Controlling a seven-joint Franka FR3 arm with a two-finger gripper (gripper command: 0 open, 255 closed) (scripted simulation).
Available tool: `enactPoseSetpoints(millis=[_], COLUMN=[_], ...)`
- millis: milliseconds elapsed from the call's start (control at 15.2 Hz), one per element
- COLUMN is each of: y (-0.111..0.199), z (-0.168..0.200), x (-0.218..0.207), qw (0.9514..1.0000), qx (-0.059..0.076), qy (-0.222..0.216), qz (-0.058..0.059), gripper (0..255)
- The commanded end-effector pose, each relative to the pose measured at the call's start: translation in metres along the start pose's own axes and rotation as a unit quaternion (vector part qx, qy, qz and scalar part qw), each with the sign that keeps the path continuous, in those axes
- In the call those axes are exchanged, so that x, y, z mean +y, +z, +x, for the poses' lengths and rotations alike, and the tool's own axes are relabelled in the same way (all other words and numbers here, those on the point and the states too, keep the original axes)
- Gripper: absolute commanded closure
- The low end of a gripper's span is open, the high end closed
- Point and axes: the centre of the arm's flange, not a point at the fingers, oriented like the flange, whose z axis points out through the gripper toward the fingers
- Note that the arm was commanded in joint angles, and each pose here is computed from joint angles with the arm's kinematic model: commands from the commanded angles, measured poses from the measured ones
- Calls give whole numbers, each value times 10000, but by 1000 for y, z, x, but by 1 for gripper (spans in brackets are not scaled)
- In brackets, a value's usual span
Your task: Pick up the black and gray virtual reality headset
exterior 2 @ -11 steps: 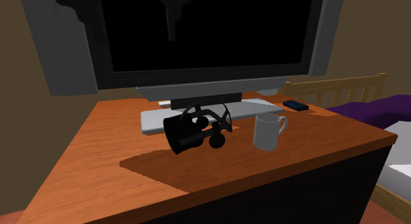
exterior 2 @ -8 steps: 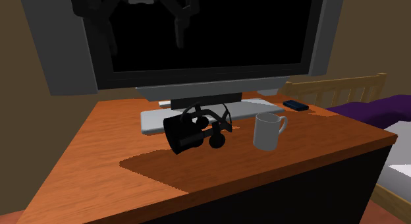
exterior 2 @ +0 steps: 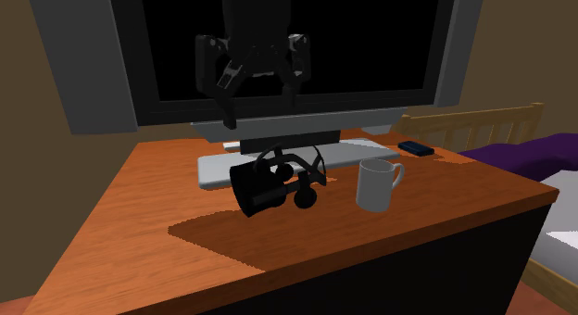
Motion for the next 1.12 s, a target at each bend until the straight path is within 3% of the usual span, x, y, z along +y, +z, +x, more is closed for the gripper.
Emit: enactPoseSetpoints(millis=[0,198,462,726,990,1056], y=[20,49,89,130,171,175], z=[6,18,39,65,95,97], x=[22,48,81,108,129,131], qw=[9989,9936,9799,9587,9301,9274], qx=[-21,-53,-95,-135,-175,-179], qy=[-471,-1121,-1979,-2822,-3644,-3709], qz=[46,126,231,335,437,445], gripper=[0,0,0,0,0,0])
